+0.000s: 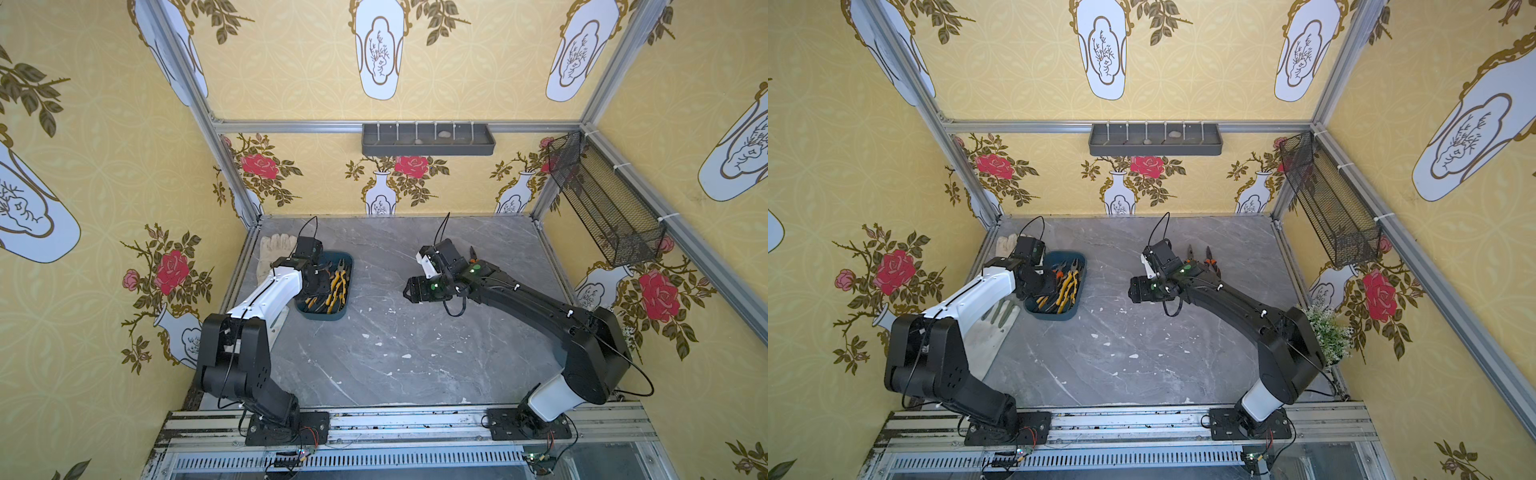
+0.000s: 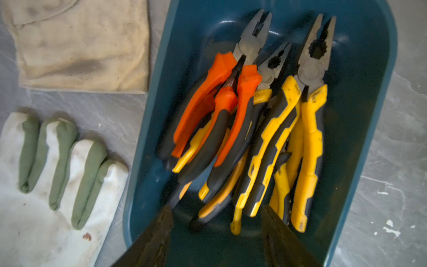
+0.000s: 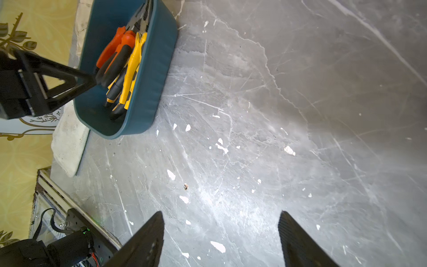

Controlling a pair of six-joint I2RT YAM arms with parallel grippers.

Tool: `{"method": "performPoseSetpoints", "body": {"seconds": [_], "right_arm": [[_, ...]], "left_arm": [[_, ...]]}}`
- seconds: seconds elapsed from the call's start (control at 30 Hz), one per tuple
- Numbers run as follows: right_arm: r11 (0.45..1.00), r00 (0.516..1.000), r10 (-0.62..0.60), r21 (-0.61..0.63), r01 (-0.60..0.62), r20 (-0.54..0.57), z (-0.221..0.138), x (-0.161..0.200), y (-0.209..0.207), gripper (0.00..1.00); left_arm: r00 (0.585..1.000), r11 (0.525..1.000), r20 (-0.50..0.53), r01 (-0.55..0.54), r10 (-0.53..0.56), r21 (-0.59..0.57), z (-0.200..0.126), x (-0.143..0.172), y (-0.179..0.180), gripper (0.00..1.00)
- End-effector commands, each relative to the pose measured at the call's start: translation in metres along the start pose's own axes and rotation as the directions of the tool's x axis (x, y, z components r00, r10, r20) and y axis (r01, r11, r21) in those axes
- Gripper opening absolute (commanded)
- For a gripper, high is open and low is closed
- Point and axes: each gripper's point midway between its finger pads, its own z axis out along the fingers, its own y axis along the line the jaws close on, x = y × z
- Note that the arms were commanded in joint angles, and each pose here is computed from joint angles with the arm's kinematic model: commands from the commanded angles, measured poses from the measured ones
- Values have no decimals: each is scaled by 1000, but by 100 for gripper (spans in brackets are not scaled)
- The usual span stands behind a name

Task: Take the pliers out of the storage box
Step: Pick up the pliers from the storage box.

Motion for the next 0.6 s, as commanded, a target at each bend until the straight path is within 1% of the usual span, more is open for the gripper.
{"method": "performPoseSetpoints", "body": {"seconds": [0.0,0.13,0.23,0.3,0.37,0.4,0.5,0.57], "right_arm": [[999,1000,-30,-31,30,9,0,-5,6,77],[996,999,-32,-82,34,25,-5,-8,13,77],[995,999,-31,-93,33,26,-6,-6,13,77],[994,999,-31,-106,32,14,-4,-2,13,77],[992,999,-36,-117,35,-8,-3,2,14,77],[993,999,-40,-114,37,-18,-2,4,13,77],[994,999,-51,-101,49,-15,-6,5,11,77],[995,999,-46,-83,46,0,-13,1,5,77]], "left_arm": [[999,996,-44,17,-13,84,8,2,-19,62],[998,996,-54,31,-27,84,11,3,-30,64],[999,998,-53,16,-13,54,16,2,-32,63],[998,999,-56,21,-19,33,22,4,-29,60],[998,999,-57,20,-18,27,26,5,-28,52],[998,1000,-63,17,-16,24,28,7,-27,51],[997,1000,-75,17,-17,6,27,10,-23,52],[997,1000,-77,17,-18,-7,19,11,-20,54]]}}
